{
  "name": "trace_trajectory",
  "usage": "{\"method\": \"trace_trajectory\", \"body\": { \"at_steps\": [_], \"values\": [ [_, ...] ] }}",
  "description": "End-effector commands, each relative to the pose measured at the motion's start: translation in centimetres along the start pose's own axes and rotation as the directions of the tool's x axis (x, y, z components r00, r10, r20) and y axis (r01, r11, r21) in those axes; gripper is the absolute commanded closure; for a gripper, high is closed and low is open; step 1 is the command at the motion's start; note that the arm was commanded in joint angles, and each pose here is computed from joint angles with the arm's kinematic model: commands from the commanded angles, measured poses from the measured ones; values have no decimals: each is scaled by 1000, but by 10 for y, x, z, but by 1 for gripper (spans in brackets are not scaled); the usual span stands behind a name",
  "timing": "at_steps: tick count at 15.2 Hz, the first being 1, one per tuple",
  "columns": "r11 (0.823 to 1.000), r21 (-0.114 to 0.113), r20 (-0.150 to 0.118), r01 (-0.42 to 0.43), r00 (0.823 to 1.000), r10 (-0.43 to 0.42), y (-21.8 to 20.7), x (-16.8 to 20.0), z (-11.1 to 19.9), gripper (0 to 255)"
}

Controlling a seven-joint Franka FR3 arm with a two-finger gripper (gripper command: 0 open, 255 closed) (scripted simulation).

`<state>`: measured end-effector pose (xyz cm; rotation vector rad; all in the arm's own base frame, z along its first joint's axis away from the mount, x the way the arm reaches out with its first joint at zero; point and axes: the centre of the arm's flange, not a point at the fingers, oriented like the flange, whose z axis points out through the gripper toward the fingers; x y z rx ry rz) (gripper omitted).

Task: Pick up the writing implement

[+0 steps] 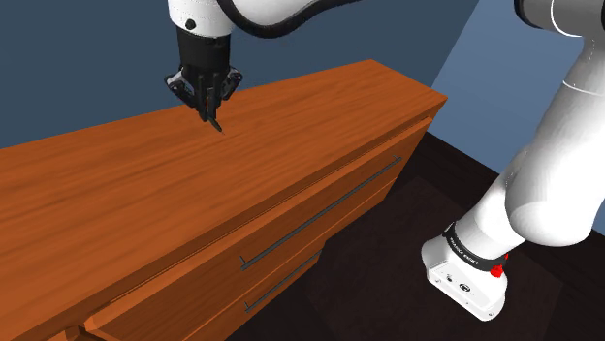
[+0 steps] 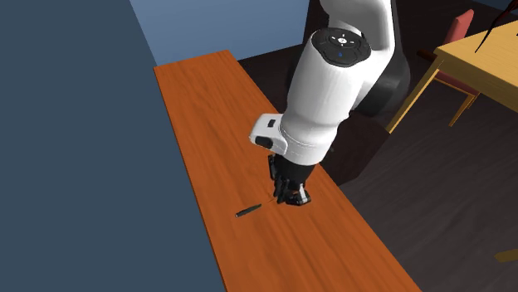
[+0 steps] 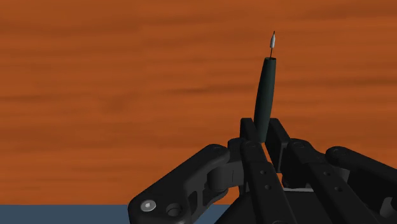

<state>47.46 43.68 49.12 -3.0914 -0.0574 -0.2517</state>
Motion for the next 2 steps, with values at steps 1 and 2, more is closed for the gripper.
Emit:
{"method": "trace_trajectory", "body": {
  "at_steps": [1, 2],
  "values": [
    [1000, 0, 0, 0, 1000, 0, 0, 1, -7, 255],
    [1000, 0, 0, 0, 1000, 0, 0, 1, -7, 255]
  ]
}}
